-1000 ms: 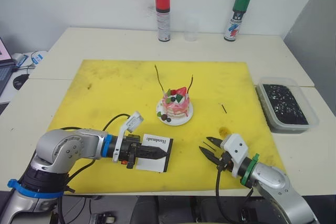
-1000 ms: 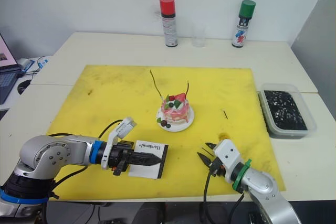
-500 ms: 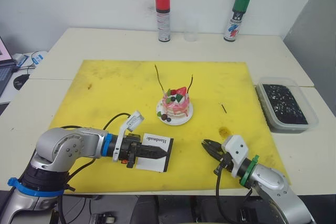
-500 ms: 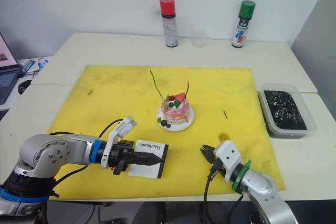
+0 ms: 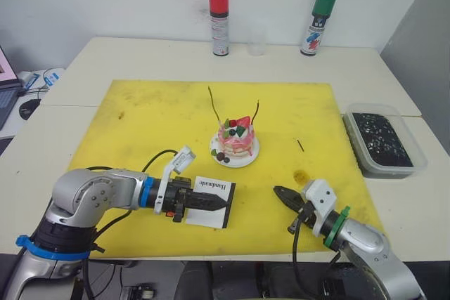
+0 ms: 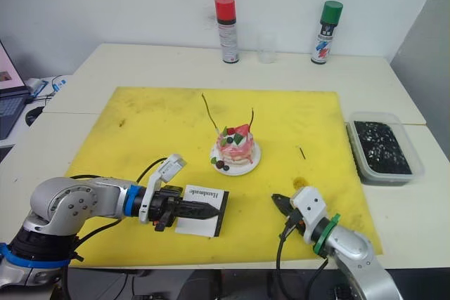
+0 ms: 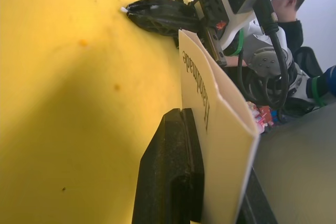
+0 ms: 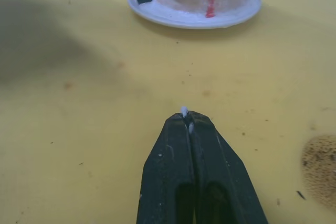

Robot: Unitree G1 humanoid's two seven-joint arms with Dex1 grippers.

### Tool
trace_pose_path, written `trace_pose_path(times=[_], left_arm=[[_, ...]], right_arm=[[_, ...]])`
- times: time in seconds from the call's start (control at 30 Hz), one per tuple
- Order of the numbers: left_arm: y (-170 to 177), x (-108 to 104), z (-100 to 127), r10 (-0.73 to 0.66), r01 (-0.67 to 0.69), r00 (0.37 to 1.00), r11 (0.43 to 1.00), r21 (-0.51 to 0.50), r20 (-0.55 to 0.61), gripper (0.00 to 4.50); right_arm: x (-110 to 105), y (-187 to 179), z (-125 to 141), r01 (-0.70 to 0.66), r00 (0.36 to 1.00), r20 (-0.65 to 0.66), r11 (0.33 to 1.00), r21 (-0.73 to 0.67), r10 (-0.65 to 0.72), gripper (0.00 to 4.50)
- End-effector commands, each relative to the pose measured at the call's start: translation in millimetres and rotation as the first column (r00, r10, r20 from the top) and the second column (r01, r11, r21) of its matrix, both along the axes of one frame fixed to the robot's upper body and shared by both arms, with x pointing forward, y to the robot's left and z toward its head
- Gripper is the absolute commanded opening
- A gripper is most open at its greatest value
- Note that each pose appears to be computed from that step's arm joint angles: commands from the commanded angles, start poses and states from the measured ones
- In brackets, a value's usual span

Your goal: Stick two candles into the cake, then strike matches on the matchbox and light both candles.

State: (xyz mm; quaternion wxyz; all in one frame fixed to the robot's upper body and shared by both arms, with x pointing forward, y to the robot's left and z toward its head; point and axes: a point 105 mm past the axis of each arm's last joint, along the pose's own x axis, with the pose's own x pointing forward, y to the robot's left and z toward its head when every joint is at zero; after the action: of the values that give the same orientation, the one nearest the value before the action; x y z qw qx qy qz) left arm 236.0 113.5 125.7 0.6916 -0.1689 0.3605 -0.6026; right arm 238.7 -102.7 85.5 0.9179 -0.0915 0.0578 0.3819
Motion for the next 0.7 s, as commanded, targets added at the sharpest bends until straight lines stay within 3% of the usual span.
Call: trace_pose_path(times=[0.03,0.27,0.7], left_arm=[[-6,8,12,0.005,-0.004,1.0,0.998,-0.055,0.018,0.0],[-23,19,19,-0.013,0.019,0.998,0.994,-0.104,0.054,0.0],[-34,23,25,-0.033,0.047,0.994,0.99,-0.135,0.101,0.0]], right_arm=[[-3,7,51,-0.088,0.989,0.123,0.995,0.047,0.082,0.04],[-16,31,94,-0.304,0.935,0.172,0.951,-0.058,0.31,0.04],[-9,42,87,-0.325,0.926,0.141,0.929,-0.175,0.35,0.04]])
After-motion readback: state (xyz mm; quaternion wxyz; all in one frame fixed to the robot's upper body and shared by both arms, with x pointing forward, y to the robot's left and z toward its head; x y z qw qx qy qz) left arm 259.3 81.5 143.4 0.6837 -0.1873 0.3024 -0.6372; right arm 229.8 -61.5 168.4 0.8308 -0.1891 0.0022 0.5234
